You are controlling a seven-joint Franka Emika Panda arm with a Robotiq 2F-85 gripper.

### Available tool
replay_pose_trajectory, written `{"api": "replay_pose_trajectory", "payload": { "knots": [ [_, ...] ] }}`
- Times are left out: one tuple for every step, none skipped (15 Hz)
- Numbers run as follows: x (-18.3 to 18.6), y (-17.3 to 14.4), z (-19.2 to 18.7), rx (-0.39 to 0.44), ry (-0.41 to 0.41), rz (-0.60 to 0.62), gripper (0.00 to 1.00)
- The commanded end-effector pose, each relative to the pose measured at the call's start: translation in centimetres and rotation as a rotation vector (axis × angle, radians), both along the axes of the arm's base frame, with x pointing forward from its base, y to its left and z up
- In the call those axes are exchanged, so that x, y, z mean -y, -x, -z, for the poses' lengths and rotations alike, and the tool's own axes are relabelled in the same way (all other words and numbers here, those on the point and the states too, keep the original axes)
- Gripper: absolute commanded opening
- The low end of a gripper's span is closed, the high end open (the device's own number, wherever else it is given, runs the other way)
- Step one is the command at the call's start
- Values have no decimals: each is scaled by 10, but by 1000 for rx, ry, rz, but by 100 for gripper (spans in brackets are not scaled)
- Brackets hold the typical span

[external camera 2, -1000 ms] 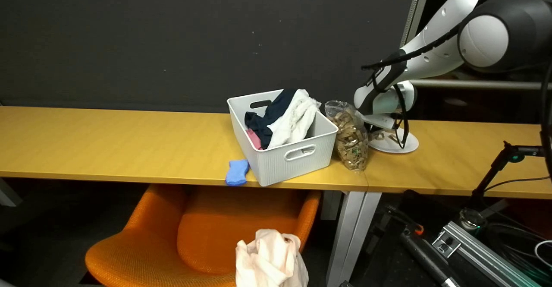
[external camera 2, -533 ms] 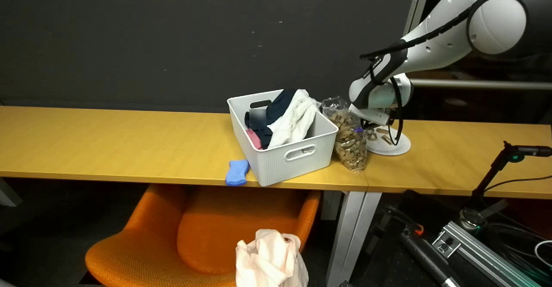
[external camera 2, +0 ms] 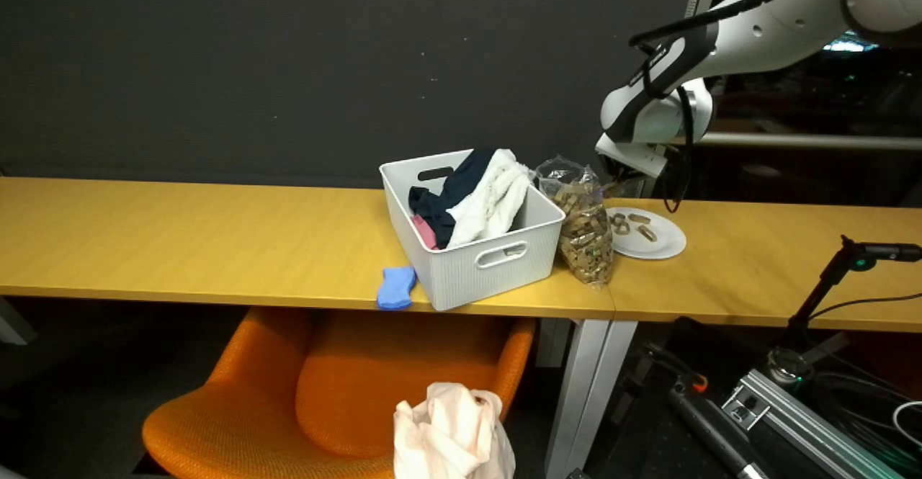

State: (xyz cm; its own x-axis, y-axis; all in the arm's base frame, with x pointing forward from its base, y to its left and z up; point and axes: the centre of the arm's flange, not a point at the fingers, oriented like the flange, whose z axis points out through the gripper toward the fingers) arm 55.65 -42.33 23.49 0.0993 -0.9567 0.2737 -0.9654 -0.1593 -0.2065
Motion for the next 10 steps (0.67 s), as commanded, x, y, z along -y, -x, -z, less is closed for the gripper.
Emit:
{"api": "replay_pose_trajectory", "payload": {
  "knots": [
    [-4, 21, -62, 32, 0, -1, 1],
    [-7, 23, -81, 49, 1, -4, 1],
    [-10, 24, -97, 67, 3, -13, 1],
    [-17, 23, -113, 89, -1, -30, 1],
    [-24, 22, -128, 105, -2, -47, 1],
    [-33, 20, -143, 124, 2, -68, 1],
    [-44, 18, -155, 138, -1, -90, 1],
    [-58, 13, -164, 152, -6, -119, 1],
    [-69, 9, -173, 163, -12, -148, 1],
    [-86, 5, -180, 171, -30, -183, 1]
  ]
}}
